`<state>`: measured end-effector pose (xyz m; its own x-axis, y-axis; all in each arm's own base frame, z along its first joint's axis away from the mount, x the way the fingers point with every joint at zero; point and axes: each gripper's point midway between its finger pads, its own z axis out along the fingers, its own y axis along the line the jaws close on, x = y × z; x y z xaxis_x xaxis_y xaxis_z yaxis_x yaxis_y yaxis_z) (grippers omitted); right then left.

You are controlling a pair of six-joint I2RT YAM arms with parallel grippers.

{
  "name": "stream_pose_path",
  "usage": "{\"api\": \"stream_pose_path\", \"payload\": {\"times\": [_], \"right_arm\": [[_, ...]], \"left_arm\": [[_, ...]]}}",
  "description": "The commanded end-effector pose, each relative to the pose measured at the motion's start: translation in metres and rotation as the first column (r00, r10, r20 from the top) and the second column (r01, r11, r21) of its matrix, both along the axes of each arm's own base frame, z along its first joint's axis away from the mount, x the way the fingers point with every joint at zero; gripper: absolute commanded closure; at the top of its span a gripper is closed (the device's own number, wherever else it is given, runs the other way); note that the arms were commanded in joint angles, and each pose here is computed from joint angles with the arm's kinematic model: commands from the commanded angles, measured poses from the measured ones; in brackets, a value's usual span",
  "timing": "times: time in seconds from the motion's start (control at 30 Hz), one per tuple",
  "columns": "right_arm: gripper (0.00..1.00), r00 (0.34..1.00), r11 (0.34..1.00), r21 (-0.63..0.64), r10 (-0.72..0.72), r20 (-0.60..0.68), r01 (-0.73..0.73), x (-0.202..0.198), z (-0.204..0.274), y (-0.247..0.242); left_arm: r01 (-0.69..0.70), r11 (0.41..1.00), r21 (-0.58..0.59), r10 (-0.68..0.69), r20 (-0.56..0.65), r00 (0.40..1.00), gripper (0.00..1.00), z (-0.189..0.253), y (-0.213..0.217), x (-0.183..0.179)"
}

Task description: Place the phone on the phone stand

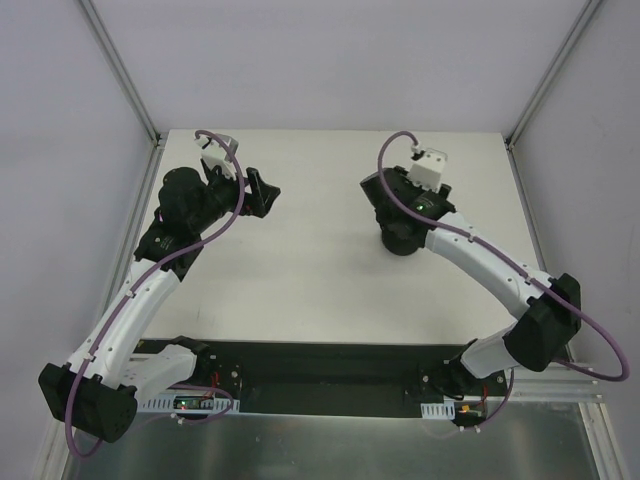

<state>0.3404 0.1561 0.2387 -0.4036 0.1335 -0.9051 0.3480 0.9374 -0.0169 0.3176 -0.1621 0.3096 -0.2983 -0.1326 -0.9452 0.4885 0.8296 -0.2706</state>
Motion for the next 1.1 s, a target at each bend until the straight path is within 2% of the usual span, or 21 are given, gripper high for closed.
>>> {"api": "stream_pose_path", "payload": {"times": [0.0,0.13,0.17,0.37,0.4,0.43,0.47,0.5,0.57,0.63,0.73,0.9,1.07], "right_arm": [[0.99,0.877,0.897,0.011,-0.435,0.206,0.442,-0.038,0.052,-0.121],[0.99,0.805,0.813,-0.052,-0.561,0.193,0.58,-0.079,0.05,-0.188],[0.99,0.759,0.768,-0.041,-0.622,0.194,0.64,-0.091,0.05,-0.209],[0.99,0.614,0.624,-0.032,-0.756,0.227,0.781,-0.152,0.045,-0.273],[0.99,0.59,0.609,0.006,-0.77,0.241,0.793,-0.151,0.045,-0.277],[0.99,0.598,0.608,-0.028,-0.77,0.221,0.793,-0.16,0.044,-0.283],[0.99,0.568,0.575,-0.027,-0.8,0.194,0.818,-0.167,0.032,-0.292],[0.99,0.551,0.564,0.009,-0.809,0.207,0.825,-0.166,0.031,-0.295],[0.99,0.529,0.54,0.004,-0.826,0.194,0.841,-0.178,0.022,-0.305],[0.99,0.505,0.528,0.067,-0.836,0.213,0.846,-0.177,0.022,-0.309],[0.99,0.456,0.476,0.096,-0.873,0.174,0.874,-0.184,0.012,-0.32],[0.99,0.427,0.45,0.139,-0.889,0.167,0.882,-0.18,0.005,-0.326],[0.99,0.419,0.453,0.172,-0.885,0.202,0.875,-0.174,0.008,-0.328]], "left_arm": [[0.017,0.999,-0.031,-0.016,0.031,0.999,0.2,0.011,-0.003,0.0],[0.032,0.998,-0.054,-0.03,0.042,0.999,0.2,0.016,-0.006,-0.001],[0.027,0.998,-0.052,-0.024,0.046,0.999,0.2,0.017,-0.005,0.0],[0.049,0.996,-0.07,-0.047,0.025,0.999,0.2,0.014,-0.01,-0.001],[0.052,0.996,-0.072,-0.05,0.025,0.998,0.2,0.014,-0.011,-0.001],[0.053,0.996,-0.073,-0.051,0.026,0.998,0.2,0.014,-0.011,-0.001],[0.051,0.996,-0.071,-0.05,0.024,0.998,0.2,0.013,-0.011,-0.001],[0.053,0.996,-0.073,-0.051,0.023,0.998,0.2,0.013,-0.011,0.0],[0.052,0.996,-0.071,-0.051,0.016,0.999,0.2,0.01,-0.012,0.001],[0.056,0.996,-0.072,-0.055,0.008,0.998,0.2,0.008,-0.013,0.002],[0.062,0.995,-0.075,-0.062,-0.001,0.998,0.2,0.006,-0.015,0.002],[0.062,0.995,-0.073,-0.062,-0.004,0.998,0.2,0.004,-0.015,0.004],[0.063,0.996,-0.07,-0.064,-0.011,0.998,0.2,0.001,-0.016,0.006]]}}
